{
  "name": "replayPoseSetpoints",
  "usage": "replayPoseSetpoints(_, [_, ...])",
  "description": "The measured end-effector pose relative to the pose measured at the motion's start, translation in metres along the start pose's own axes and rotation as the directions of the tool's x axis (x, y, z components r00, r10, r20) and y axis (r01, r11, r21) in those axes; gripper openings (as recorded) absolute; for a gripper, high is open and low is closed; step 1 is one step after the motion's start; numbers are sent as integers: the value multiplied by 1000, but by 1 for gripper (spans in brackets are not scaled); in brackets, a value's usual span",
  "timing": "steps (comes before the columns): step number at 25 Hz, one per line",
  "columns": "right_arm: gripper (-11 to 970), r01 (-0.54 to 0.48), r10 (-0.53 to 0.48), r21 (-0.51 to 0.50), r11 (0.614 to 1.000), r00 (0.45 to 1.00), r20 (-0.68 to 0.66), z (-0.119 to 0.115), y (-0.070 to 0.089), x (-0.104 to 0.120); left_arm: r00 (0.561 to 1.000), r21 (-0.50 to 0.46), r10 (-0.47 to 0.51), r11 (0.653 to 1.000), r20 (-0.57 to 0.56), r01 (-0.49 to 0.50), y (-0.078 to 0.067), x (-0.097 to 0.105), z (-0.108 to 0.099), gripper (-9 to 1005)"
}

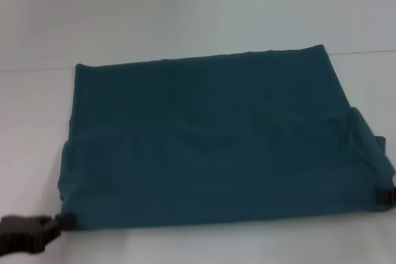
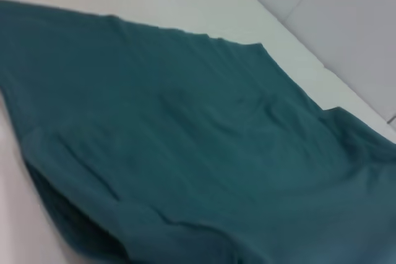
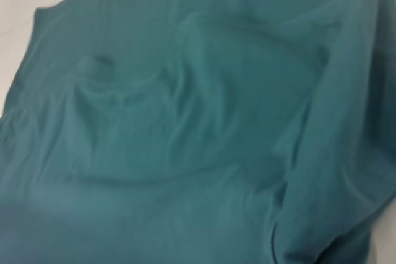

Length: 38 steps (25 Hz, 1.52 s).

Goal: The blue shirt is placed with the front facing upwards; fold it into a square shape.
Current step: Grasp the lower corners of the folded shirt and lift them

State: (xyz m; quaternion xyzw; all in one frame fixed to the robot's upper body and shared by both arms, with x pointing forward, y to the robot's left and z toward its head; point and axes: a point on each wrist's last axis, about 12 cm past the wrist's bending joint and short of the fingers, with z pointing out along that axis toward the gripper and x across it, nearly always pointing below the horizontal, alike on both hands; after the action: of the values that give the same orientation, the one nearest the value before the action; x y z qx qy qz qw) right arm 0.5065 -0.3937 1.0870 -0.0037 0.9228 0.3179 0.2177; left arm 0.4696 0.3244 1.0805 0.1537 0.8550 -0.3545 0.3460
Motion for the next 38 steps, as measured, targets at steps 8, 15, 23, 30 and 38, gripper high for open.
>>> replayPoseSetpoints(8, [71, -28, 28, -8, 1000, 1000, -7, -11, -9, 18, 997, 65, -80, 995, -17, 81, -9, 29, -17, 7])
replayPoseSetpoints(15, [71, -59, 59, -6, 998, 998, -13, -18, -16, 35, 992, 89, -123, 988, -14, 124, -14, 42, -25, 6])
replayPoseSetpoints(23, [70, -99, 99, -10, 995, 995, -4, -23, -22, 55, 991, 91, -134, 987, -24, 135, -15, 45, -27, 7])
replayPoseSetpoints(30, [71, -113, 113, -17, 993, 994, 2, -25, -23, 61, 988, 95, -149, 984, -32, 152, -16, 49, -29, 7])
replayPoseSetpoints(38, [71, -115, 115, -25, 993, 993, -5, -25, -22, 63, 987, 100, -161, 982, -22, 162, -17, 51, -33, 6])
